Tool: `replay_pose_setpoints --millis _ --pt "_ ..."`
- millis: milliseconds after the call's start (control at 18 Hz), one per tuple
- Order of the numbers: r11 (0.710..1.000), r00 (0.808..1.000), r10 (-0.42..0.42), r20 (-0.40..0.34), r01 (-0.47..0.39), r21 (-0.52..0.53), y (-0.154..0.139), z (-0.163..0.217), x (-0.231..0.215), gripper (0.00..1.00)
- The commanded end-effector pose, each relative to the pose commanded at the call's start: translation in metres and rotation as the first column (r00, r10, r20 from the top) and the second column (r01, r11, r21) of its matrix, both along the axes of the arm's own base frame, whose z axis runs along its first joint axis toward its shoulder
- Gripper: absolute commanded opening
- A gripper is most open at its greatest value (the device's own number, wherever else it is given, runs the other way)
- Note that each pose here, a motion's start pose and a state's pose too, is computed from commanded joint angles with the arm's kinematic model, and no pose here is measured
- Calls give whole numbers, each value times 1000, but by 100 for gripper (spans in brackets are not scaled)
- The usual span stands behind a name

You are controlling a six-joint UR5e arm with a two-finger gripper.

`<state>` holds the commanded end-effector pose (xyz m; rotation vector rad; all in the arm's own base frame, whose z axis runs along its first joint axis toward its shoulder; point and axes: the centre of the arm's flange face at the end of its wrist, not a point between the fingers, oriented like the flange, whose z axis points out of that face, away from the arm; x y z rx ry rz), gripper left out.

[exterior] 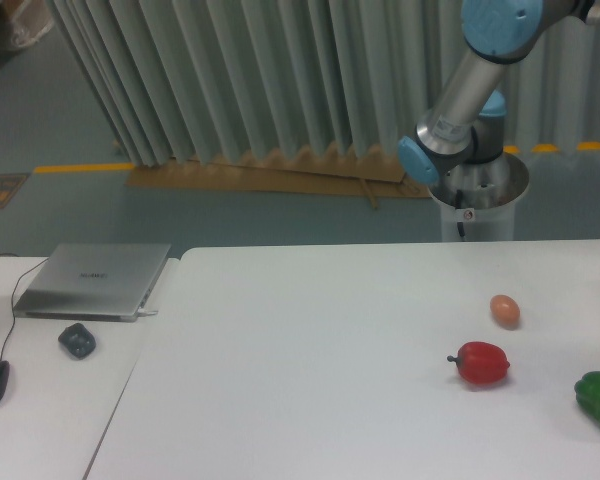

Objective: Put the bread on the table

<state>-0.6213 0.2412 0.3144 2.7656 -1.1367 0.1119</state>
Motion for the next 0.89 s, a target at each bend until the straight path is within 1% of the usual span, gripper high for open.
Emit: replay_pose_setpoints --millis 111,167,222,278,333,444,556,667,778,833,889 --pt "1000 999 14 38 -14 -2 -2 16 9 14" --pt "999 997 39 64 -38 -8 -1 21 17 14" --pt "996 993 86 78 -86 -4 1 29 25 14" --pt "993 990 114 87 -116 22 12 39 36 14" --pt "991 987 125 101 -129 43 20 46 44 14" --pt "987 982 144 123 -152 56 31 55 58 13" --pt "980 975 189 121 -195 44 53 61 75 13" --pt "974 970 216 116 -222 43 75 62 88 13" --pt "955 950 281 135 -291 58 112 54 110 13" --pt "952 947 293 133 -302 51 120 53 116 13" --pt "947 941 304 148 -315 63 126 52 122 13"
